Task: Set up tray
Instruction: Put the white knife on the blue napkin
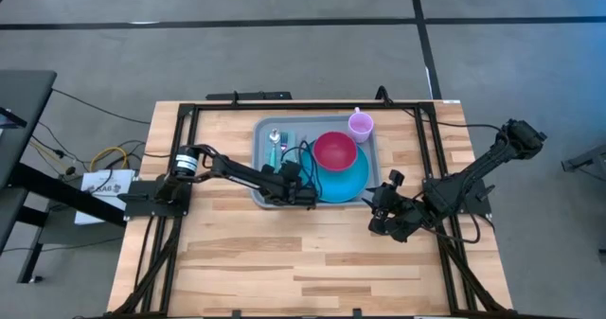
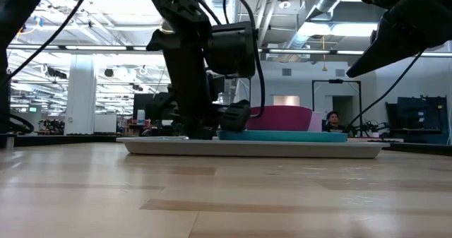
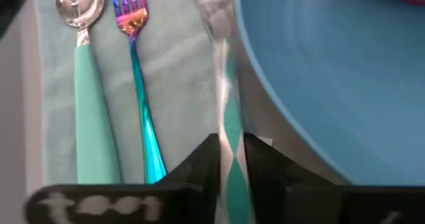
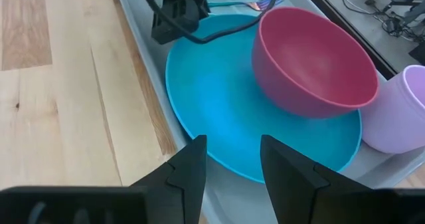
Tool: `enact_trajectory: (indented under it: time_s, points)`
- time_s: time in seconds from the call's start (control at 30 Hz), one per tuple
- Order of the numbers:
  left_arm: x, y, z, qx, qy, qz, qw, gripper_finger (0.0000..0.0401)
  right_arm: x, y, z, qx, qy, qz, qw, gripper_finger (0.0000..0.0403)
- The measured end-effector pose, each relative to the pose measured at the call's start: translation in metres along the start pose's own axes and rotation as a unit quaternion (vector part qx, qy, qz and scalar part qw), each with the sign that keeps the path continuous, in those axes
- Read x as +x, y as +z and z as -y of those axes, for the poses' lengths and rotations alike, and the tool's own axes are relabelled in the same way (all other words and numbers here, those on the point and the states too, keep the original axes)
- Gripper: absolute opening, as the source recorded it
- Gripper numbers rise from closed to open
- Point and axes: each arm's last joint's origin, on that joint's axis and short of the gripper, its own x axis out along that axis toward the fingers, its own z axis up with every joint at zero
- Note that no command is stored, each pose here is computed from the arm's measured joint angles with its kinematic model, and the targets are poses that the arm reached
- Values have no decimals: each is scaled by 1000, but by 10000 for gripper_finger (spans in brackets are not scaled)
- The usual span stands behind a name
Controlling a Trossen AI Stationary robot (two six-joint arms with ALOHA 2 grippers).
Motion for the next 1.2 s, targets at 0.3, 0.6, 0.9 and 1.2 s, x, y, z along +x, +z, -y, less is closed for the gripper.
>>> enact_trajectory:
  time_s: [0.3, 0.6, 0.9, 1.2]
  points:
    - [-15, -1, 2, -23, 18, -15, 999, 38, 0, 1, -1, -3, 4, 3, 1000, 133]
    - [-38, -6, 3, -29, 42, -3, 999, 31, 0, 1, -1, -6, 4, 3, 1000, 133]
    - [-46, -1, 1, -81, 59, 22, 995, 46, 0, 1, -1, -6, 4, 3, 1000, 133]
    - [-38, 5, -2, -117, 74, 7, 990, 40, 0, 1, -1, -6, 4, 3, 1000, 134]
